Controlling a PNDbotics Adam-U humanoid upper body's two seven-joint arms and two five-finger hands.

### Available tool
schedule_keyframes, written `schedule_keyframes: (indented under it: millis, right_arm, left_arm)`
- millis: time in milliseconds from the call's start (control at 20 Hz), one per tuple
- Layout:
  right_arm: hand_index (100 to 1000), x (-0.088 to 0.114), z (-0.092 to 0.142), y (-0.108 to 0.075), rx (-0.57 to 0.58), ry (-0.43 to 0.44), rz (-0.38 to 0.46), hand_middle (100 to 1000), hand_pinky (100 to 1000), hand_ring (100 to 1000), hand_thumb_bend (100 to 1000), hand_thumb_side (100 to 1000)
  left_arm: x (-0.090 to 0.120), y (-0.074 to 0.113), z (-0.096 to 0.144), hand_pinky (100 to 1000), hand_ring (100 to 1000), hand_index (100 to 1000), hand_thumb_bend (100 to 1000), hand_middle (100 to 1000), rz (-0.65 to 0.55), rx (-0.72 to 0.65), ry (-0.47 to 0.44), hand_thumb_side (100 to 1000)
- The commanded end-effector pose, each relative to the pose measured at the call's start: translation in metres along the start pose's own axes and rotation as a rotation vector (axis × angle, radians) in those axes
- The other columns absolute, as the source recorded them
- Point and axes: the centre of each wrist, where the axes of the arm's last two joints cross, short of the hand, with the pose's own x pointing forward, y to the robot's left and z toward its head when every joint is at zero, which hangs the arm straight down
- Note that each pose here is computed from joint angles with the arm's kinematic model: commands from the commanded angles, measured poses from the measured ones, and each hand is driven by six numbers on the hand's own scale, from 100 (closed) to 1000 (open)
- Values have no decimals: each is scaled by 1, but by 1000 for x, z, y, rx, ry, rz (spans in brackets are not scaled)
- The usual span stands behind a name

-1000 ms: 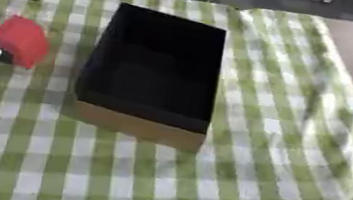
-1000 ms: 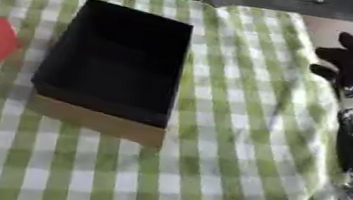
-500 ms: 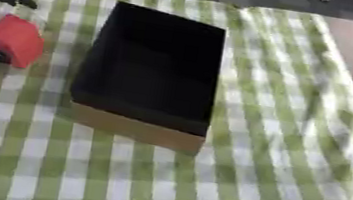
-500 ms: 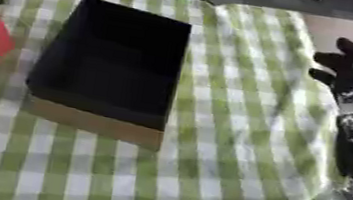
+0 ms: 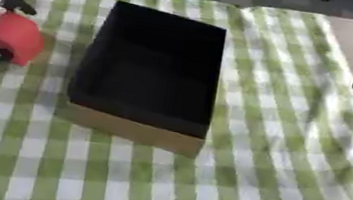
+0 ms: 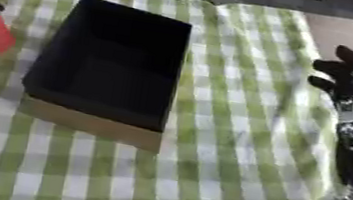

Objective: Pick up objects on the table and place them in the box.

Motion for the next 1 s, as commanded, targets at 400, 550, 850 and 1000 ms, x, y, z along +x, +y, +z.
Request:
schedule_keyframes:
  millis: [400, 550, 850, 1000]
  right_arm:
    - [881, 5, -4, -1, -9, -15, 5, 674, 779, 829, 100, 721]
    - [881, 5, -3, -1, -12, -9, 1, 673, 779, 829, 100, 719]
    - [881, 5, -3, 0, -10, 0, -6, 672, 780, 829, 100, 719]
    - [881, 5, -3, -1, -12, 3, -10, 672, 780, 829, 100, 719]
  left_arm:
    - [-5, 3, 2, 722, 804, 948, 295, 717, -30, -93, 16, 227]
    - [-4, 3, 2, 709, 772, 889, 273, 636, -51, -42, 18, 215]
    - [-3, 6, 5, 681, 725, 697, 167, 559, -99, 101, 36, 206]
    - [-2, 11, 6, 675, 723, 691, 127, 568, -107, 139, 36, 202]
